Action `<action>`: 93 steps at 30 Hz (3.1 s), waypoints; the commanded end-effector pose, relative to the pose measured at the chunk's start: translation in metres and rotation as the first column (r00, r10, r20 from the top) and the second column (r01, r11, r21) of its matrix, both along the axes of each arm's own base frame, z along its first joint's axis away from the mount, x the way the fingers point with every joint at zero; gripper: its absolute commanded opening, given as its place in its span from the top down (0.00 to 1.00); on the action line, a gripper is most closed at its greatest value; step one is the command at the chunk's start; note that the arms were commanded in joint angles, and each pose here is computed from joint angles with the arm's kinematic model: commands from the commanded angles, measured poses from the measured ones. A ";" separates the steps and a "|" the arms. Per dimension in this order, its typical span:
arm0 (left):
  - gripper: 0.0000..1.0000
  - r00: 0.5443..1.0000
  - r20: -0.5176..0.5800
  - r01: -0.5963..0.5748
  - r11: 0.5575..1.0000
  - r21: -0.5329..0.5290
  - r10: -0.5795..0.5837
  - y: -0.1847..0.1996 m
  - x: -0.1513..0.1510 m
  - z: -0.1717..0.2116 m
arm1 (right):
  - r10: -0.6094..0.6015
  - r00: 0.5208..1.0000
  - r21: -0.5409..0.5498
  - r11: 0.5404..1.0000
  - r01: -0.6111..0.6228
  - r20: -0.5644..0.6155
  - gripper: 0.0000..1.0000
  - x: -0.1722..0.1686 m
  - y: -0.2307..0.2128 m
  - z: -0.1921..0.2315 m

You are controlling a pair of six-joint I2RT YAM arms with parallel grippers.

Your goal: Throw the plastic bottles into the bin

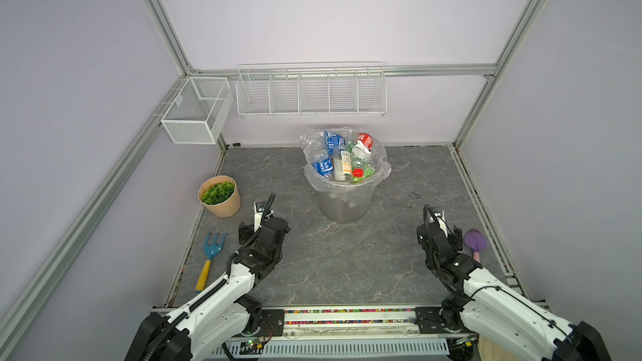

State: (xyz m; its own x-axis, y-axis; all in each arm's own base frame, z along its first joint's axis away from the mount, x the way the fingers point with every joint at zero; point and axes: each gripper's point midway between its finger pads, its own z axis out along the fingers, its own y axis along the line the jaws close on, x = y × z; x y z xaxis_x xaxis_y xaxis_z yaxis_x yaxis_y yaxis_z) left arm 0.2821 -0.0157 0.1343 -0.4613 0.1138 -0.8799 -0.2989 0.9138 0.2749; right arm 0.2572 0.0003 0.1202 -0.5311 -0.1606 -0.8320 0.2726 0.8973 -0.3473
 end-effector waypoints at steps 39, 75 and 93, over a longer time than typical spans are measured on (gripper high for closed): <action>0.07 0.985 0.130 -0.114 0.993 -0.022 0.116 0.013 0.051 0.009 | 0.042 0.996 0.083 0.995 -0.049 0.080 0.11 0.059 -0.006 -0.002; 0.09 0.943 0.321 -0.083 0.996 -0.035 0.090 0.005 0.069 0.024 | 0.094 0.936 0.042 0.992 -0.115 0.340 0.11 0.070 -0.002 0.023; 0.10 0.913 0.393 -0.090 0.994 -0.070 0.110 0.012 0.057 0.029 | 0.065 0.874 0.029 0.996 -0.089 0.482 0.11 0.065 -0.010 0.027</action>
